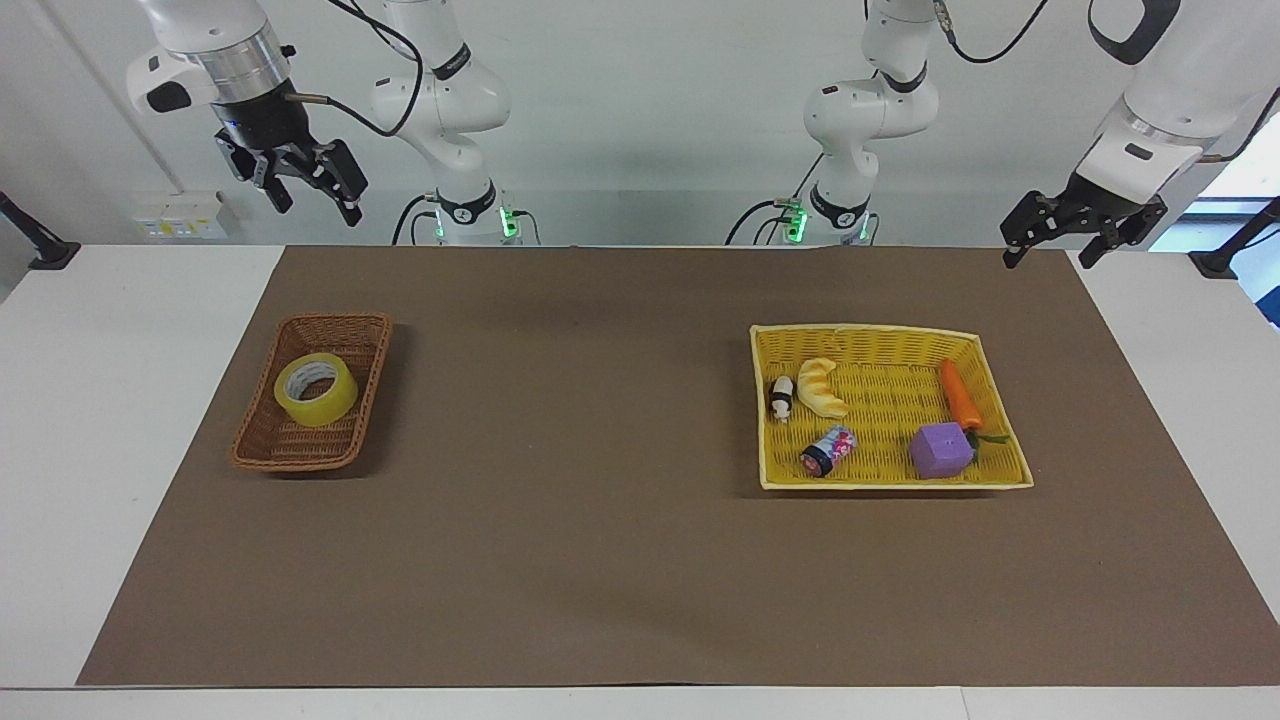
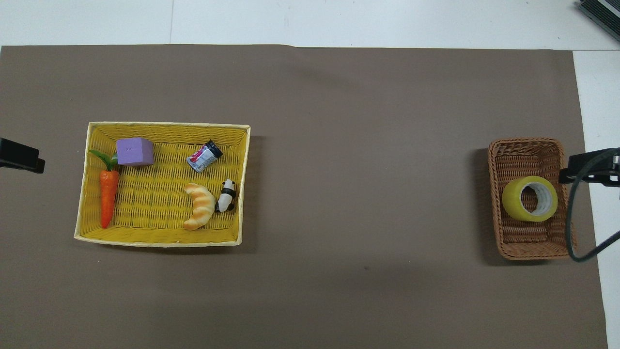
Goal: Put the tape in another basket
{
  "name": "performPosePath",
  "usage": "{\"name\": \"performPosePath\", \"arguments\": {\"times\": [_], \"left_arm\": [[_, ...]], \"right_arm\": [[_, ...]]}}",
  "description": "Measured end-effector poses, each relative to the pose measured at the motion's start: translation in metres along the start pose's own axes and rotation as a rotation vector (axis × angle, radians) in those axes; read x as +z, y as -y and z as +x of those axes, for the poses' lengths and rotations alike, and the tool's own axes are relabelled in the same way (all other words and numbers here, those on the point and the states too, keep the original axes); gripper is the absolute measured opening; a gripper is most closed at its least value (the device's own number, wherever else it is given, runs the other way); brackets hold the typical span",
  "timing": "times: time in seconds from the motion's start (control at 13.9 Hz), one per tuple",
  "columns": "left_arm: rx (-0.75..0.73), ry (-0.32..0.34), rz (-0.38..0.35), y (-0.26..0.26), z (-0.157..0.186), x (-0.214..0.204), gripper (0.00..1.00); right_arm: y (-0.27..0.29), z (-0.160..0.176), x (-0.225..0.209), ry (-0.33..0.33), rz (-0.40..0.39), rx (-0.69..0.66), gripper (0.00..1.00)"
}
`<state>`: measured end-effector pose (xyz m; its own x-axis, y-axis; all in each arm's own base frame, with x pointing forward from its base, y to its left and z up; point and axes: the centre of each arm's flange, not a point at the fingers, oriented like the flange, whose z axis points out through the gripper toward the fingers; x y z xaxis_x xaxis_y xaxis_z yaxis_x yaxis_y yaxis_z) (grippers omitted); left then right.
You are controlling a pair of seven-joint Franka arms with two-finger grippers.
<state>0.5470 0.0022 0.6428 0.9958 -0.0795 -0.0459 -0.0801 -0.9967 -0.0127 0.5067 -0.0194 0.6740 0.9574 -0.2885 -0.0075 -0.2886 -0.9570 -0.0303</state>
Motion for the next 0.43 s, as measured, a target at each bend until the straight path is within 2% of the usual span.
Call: {"name": "performPosePath", "arguments": {"times": [0.43], "left_arm": [[0.005, 0.000, -0.002, -0.0022, 0.0001, 0.0000, 1.00]], "right_arm": [[-0.0014, 0.0004, 0.0000, 0.000, 0.001, 0.003, 1.00]]}}
